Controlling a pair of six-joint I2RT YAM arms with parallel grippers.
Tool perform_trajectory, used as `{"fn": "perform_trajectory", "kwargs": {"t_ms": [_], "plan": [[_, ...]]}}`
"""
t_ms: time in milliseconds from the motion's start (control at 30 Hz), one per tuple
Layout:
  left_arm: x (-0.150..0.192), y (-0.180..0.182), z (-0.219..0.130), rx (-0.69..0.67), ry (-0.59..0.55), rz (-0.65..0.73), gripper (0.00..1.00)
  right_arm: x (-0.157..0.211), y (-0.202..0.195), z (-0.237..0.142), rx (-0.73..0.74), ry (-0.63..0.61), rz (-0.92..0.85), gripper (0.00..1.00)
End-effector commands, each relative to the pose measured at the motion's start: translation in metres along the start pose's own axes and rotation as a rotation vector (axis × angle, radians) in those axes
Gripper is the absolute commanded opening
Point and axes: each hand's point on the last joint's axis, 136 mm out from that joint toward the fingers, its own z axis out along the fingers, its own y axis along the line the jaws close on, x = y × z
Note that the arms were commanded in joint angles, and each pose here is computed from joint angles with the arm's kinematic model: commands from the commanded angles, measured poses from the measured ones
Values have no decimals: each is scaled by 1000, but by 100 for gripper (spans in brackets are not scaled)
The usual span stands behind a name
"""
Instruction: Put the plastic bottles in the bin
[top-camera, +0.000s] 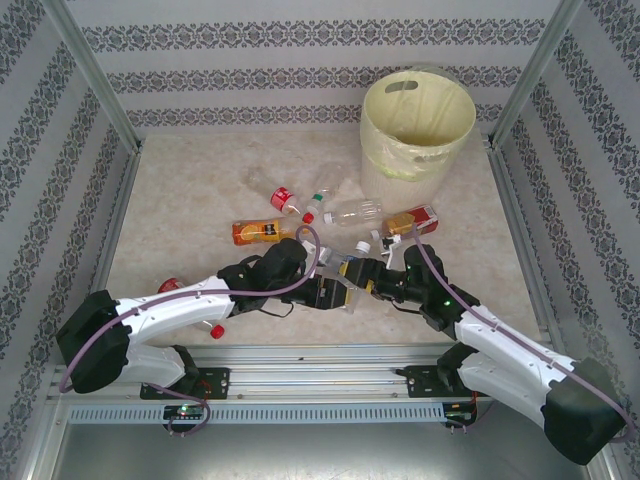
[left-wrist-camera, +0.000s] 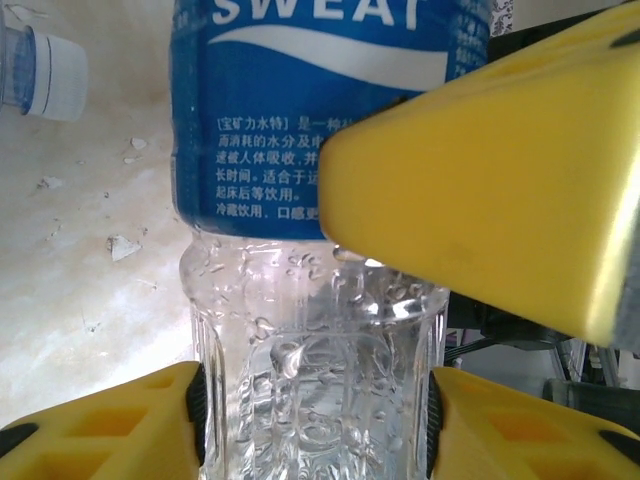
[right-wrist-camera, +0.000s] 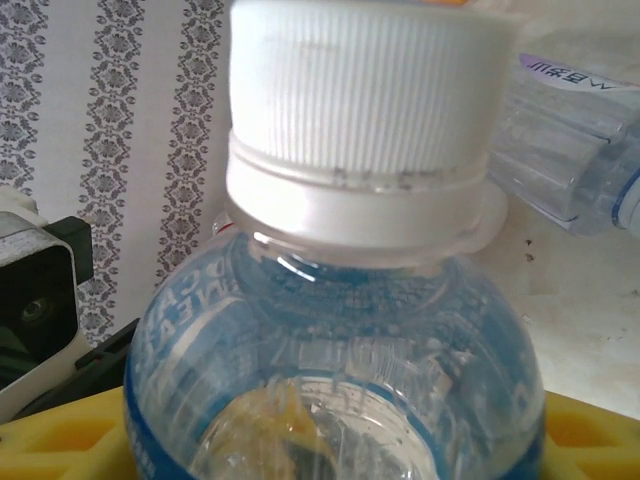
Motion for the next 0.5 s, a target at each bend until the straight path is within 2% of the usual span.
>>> {"fn": "perform_trajectory", "kwargs": {"t_ms": [0, 133, 167, 367, 467], "plan": [[3, -9, -2, 37, -3, 45, 62, -13, 15, -7, -6, -61, -58, 63], [-10, -23, -12, 59, -59, 142, 96, -16, 22, -16, -3, -79, -88, 62], [-14, -29, -15, 68, -72, 170, 100, -17, 24, -18, -4, -82, -96, 62], [-45, -64, -37, 105, -187, 355, 100, -32, 45, -43, 13, -134, -206, 62], [-61, -78, -49, 118, -280, 450, 100, -44, 62, -59, 37, -170, -287, 62]]}}
